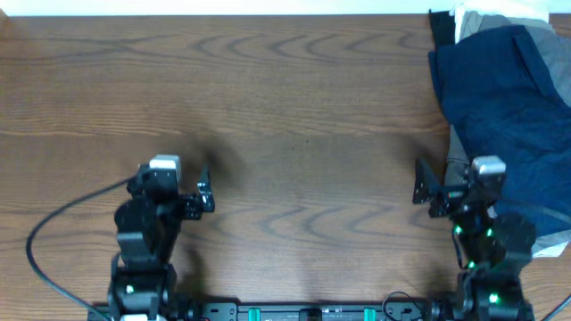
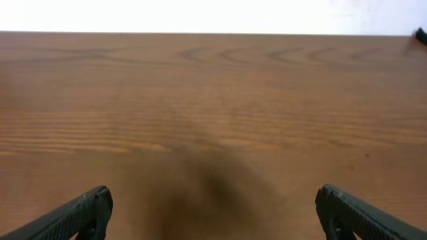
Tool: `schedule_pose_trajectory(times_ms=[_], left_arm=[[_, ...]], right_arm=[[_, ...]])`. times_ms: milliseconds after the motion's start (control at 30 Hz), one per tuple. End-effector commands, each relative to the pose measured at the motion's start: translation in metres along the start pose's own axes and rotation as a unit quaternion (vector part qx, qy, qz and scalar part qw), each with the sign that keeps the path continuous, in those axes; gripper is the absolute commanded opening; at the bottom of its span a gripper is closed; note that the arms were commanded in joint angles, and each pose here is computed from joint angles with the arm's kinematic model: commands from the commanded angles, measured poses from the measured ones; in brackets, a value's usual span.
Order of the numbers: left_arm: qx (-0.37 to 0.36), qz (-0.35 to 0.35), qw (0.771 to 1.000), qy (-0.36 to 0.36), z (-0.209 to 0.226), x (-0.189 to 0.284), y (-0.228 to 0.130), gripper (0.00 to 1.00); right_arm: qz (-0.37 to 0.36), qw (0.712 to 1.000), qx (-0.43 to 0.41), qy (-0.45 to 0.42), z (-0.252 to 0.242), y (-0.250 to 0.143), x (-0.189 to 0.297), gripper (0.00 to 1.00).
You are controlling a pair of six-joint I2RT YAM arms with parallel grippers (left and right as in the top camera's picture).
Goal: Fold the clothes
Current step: 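Reach the right gripper to the navy shorts on the clothes pile and grasp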
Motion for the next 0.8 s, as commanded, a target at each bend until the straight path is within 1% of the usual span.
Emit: schedule_pose_trajectory(times_ms=[0, 133, 300, 367, 467, 633, 733, 767], left_arm=[[0.008, 0.020, 1.000, -0.019, -0.012, -0.002, 0.025, 0.98], [0.017, 0.082, 0.996, -0.009, -0.015, -0.009, 0.040, 0.98], [0.029, 0.167, 0.986, 0.007, -0.017, -0.020, 0.052, 0.98], [0.034, 0.190, 0.981, 0.003, -0.019, -0.027, 0.057, 0.98], [0.040, 0.200, 0.979, -0.017, -0.025, -0.042, 0.059, 0.98], [0.052, 0.224, 0.972, -0.055, -0.032, -0.062, 0.049, 0.98], [0.058, 0.237, 0.968, -0.067, -0.034, -0.072, 0.042, 0.98], [0.058, 0.241, 0.967, -0.066, -0.033, -0.074, 0.040, 0.98]], right_arm=[[0.010, 1.000, 0.010, 0.023, -0.002, 0.031, -0.013, 0.99], [0.064, 0.997, -0.007, 0.036, -0.007, 0.052, -0.036, 0.99], [0.163, 0.985, -0.034, 0.032, -0.022, 0.058, -0.073, 0.99], [0.205, 0.978, -0.038, 0.023, -0.030, 0.055, -0.089, 0.99], [0.244, 0.970, -0.004, 0.022, -0.040, 0.047, -0.112, 0.99], [0.258, 0.964, 0.057, -0.004, -0.062, 0.027, -0.147, 0.99], [0.276, 0.957, 0.077, -0.033, -0.083, 0.006, -0.164, 0.99], [0.283, 0.955, 0.078, -0.042, -0.088, -0.001, -0.167, 0.97]])
Point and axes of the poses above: each gripper's point midway between its finger pads, its own x axis back along the fingers, its own z axis along the line the jaws close on, y = z × x, the point moved 3 cm from there along x, back along the fingers, and after that the axes turned 10 degrees about x, right-handed, at the moved point
